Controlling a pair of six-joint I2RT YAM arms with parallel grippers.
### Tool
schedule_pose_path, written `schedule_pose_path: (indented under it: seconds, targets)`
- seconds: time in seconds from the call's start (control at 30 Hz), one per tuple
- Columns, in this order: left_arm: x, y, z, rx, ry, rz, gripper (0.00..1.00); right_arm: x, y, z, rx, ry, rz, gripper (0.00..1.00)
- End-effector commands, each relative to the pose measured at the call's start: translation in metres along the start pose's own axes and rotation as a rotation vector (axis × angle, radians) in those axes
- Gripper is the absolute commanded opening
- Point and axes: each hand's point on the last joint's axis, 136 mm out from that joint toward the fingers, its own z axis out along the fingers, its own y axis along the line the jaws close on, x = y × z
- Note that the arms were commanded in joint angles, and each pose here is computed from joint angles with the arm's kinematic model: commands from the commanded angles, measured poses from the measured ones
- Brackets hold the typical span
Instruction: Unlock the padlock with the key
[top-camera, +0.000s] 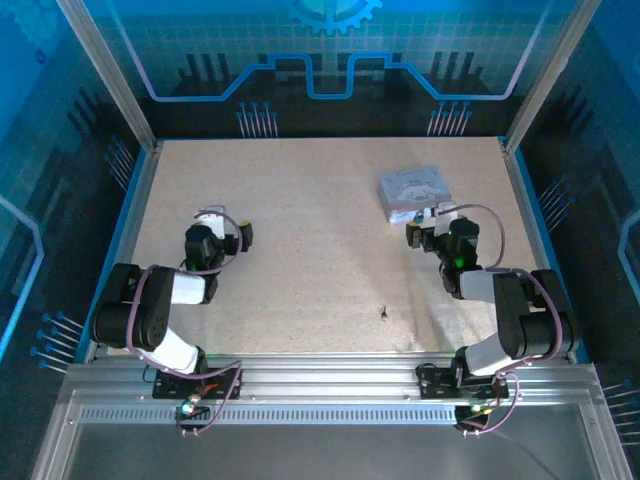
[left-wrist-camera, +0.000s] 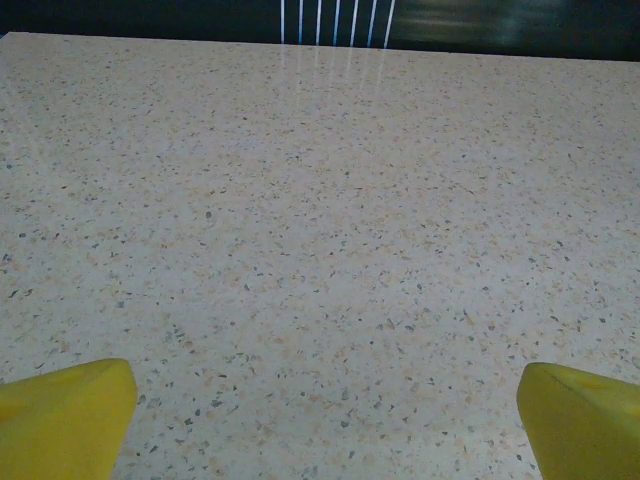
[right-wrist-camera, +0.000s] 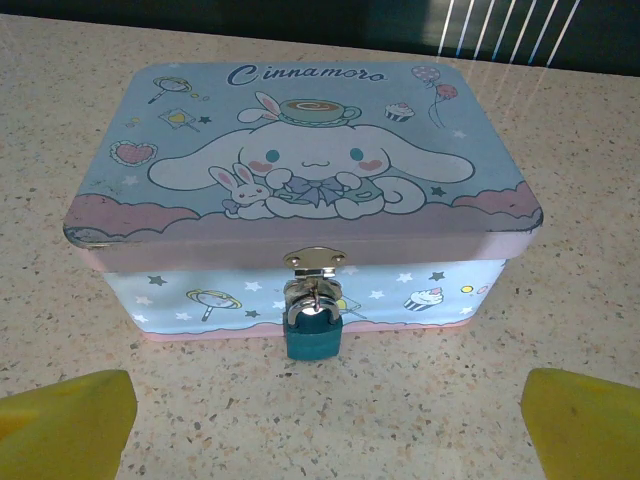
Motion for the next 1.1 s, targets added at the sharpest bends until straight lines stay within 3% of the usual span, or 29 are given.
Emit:
schedule_pose_path:
  seconds: [0.0, 1.07]
  targets:
    - [-0.0090, -0.0024, 0.0013, 0.021, -0.024, 0.006, 0.99, -0.0015, 0.0034, 0.0019, -0.004, -0.003, -0.010, 1.00]
    - [-0.0097, 0.0057, -0.0006, -0.023, -0.038, -0.010, 0.99, -0.0021, 0.0033, 0.0008, -0.008, -0.006, -0.004, 1.00]
